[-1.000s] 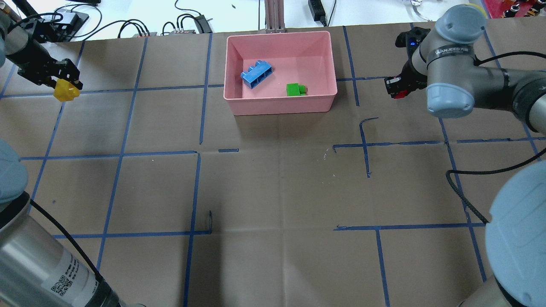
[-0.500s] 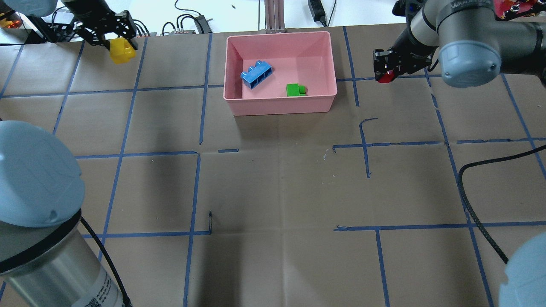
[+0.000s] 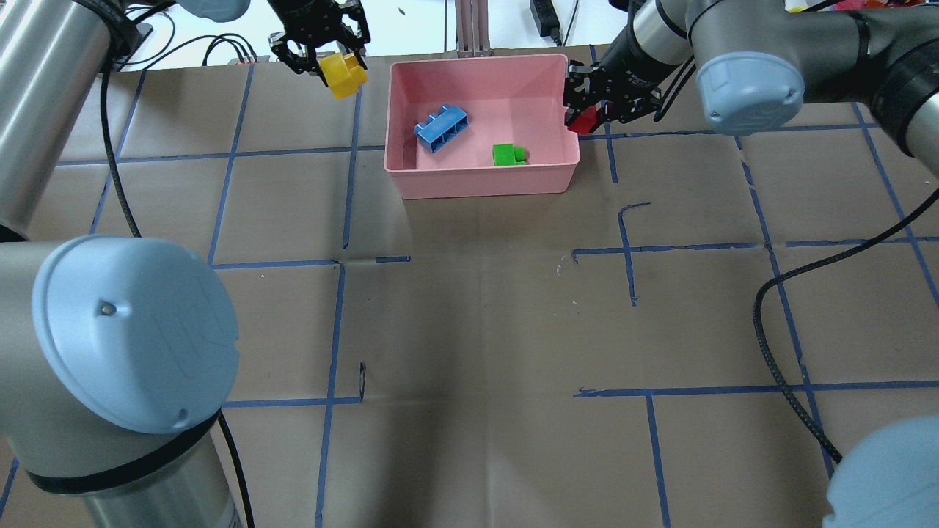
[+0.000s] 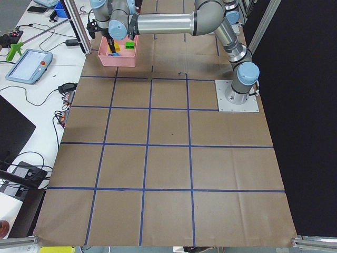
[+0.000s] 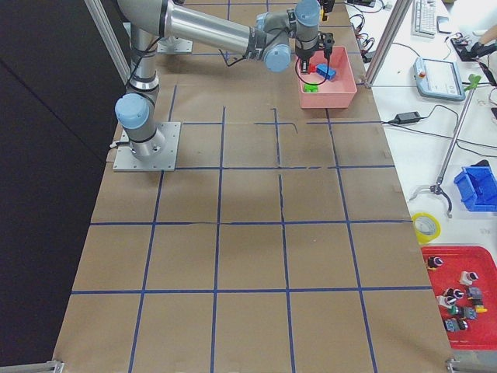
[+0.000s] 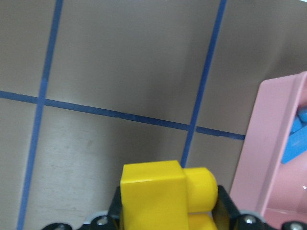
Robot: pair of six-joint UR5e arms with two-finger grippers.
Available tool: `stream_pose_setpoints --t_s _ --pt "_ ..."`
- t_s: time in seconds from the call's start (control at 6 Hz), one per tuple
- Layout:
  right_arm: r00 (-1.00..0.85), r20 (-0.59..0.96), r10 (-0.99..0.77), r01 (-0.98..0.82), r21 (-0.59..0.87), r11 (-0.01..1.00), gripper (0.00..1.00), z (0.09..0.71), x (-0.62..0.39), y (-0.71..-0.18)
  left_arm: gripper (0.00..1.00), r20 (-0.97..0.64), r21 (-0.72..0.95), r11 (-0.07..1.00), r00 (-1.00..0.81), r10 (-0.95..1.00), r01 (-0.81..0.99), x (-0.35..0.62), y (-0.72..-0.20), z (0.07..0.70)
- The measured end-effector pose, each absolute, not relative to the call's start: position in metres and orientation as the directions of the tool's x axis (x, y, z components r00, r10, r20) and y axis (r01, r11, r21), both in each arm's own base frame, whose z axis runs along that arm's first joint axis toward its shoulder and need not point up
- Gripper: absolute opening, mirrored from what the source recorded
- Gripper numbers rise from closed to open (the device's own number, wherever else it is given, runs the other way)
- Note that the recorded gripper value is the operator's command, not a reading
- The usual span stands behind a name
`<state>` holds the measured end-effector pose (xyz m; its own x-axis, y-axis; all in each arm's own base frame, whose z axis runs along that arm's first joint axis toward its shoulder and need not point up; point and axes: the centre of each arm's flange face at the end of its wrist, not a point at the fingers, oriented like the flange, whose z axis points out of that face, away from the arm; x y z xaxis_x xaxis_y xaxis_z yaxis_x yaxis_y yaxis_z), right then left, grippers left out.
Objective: Put all blocks into box
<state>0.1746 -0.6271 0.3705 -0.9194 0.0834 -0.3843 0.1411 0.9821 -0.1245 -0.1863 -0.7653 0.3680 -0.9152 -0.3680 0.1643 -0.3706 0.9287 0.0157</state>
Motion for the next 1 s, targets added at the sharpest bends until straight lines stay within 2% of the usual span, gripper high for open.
stream_pose_setpoints --t_s 0.17,0.33,0.5,0.67,1.0 --pt "-0.902 -0.426 0.068 0.142 -0.143 0.979 0.05 0.366 0.186 -0.635 0.31 0.176 0.015 0.899 -0.884 -0.433 -0.438 -0.227 -0.766 0.351" --pt "-0.891 -0.45 0.053 0.147 -0.178 0.973 0.12 0.365 0.191 -0.648 0.86 0.19 0.01 0.874 -0.857 -0.479 -0.486 -0.255 -0.767 0.337" --pt "-0.888 -0.46 0.027 0.149 -0.231 0.962 0.52 0.367 0.193 -0.664 0.99 0.203 0.002 0.854 -0.836 -0.51 -0.52 -0.269 -0.767 0.329" --pt "-0.888 -0.46 0.004 0.148 -0.277 0.949 0.99 0.369 0.193 -0.676 0.99 0.225 -0.008 0.833 -0.813 -0.537 -0.553 -0.274 -0.769 0.328" --pt "-0.891 -0.453 -0.007 0.147 -0.303 0.942 0.99 0.367 0.193 -0.688 0.99 0.277 -0.009 0.821 -0.791 -0.546 -0.57 -0.264 -0.774 0.339"
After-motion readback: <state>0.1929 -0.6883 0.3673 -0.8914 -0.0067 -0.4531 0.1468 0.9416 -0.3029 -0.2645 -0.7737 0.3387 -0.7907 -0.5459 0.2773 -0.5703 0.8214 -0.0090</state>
